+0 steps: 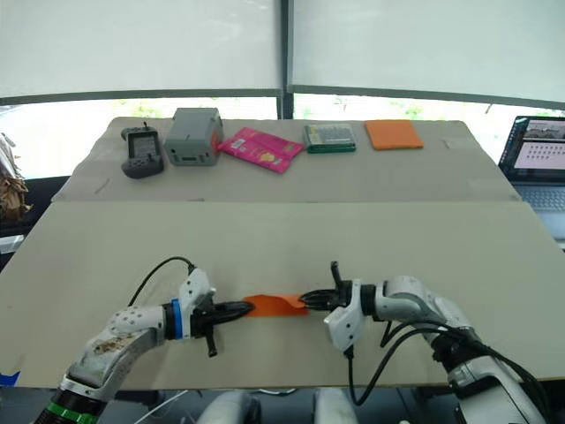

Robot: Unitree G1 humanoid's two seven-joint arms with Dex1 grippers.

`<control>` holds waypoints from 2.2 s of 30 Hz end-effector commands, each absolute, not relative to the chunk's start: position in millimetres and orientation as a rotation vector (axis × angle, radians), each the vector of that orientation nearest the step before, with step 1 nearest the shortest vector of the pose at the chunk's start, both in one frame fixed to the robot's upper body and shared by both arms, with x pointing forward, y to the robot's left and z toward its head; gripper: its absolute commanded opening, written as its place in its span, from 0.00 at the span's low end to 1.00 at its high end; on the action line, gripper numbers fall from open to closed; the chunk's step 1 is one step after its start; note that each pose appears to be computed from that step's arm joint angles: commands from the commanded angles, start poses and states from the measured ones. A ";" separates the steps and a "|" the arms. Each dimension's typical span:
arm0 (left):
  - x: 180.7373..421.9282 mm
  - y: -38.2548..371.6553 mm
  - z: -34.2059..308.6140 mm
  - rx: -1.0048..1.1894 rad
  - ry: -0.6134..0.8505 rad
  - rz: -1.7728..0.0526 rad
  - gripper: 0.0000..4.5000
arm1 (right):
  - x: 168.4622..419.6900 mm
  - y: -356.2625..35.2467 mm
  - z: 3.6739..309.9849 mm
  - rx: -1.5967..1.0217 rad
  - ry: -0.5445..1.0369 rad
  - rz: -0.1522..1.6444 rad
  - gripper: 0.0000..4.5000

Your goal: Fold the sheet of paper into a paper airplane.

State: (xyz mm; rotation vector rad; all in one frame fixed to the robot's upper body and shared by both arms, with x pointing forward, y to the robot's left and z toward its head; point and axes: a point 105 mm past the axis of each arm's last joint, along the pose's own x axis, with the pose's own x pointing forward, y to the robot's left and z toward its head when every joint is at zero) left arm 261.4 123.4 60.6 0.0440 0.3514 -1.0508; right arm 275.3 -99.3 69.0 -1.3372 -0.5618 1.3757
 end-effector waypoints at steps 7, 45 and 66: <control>298.7 129.4 128.5 -0.157 0.165 -1.007 0.00 | 268.7 -106.9 44.5 -1.389 -0.486 1.453 0.00; 270.3 80.6 39.5 0.245 0.428 -1.237 0.00 | 284.4 -153.2 99.5 -0.851 -0.102 1.237 0.66; 264.7 86.7 40.6 0.260 0.442 -1.234 0.00 | 269.8 -68.4 60.3 -0.273 0.321 1.063 0.01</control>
